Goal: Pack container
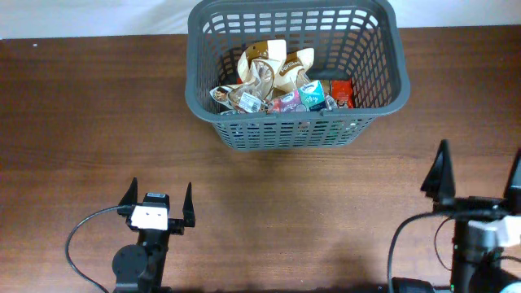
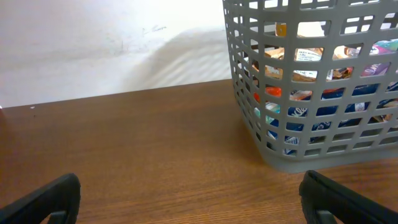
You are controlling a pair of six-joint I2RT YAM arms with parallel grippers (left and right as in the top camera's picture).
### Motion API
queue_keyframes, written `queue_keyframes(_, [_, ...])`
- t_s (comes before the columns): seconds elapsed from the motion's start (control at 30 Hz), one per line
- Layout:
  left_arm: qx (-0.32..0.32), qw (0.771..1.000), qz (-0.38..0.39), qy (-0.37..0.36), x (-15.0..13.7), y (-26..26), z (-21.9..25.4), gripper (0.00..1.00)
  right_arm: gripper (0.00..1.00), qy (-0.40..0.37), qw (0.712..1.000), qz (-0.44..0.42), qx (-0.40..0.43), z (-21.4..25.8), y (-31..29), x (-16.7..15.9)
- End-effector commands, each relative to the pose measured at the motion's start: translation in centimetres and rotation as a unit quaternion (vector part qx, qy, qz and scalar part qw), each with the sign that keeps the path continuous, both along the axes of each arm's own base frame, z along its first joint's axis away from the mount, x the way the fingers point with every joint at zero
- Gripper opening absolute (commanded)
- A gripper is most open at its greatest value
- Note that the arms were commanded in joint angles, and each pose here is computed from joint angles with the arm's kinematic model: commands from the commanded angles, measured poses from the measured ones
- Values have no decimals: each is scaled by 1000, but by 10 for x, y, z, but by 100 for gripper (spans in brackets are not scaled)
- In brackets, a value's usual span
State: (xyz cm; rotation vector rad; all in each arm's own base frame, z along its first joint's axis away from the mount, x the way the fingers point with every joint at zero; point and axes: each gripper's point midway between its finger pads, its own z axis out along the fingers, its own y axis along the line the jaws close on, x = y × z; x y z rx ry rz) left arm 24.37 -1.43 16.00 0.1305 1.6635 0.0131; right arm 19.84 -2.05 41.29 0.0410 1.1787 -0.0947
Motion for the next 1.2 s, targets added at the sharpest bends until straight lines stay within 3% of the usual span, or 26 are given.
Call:
queue_keyframes(0.0, [10, 1000, 3, -1, 0, 2, -3, 99, 99, 3, 999, 35, -26, -19, 15, 2])
queue_keyframes(0.6, [10, 1000, 3, -1, 0, 2, -3, 99, 99, 14, 993, 113, -34, -83, 46, 5])
queue_keyframes(1.17, [10, 1000, 3, -1, 0, 2, -3, 99, 99, 71, 990, 97, -80, -151, 45, 31])
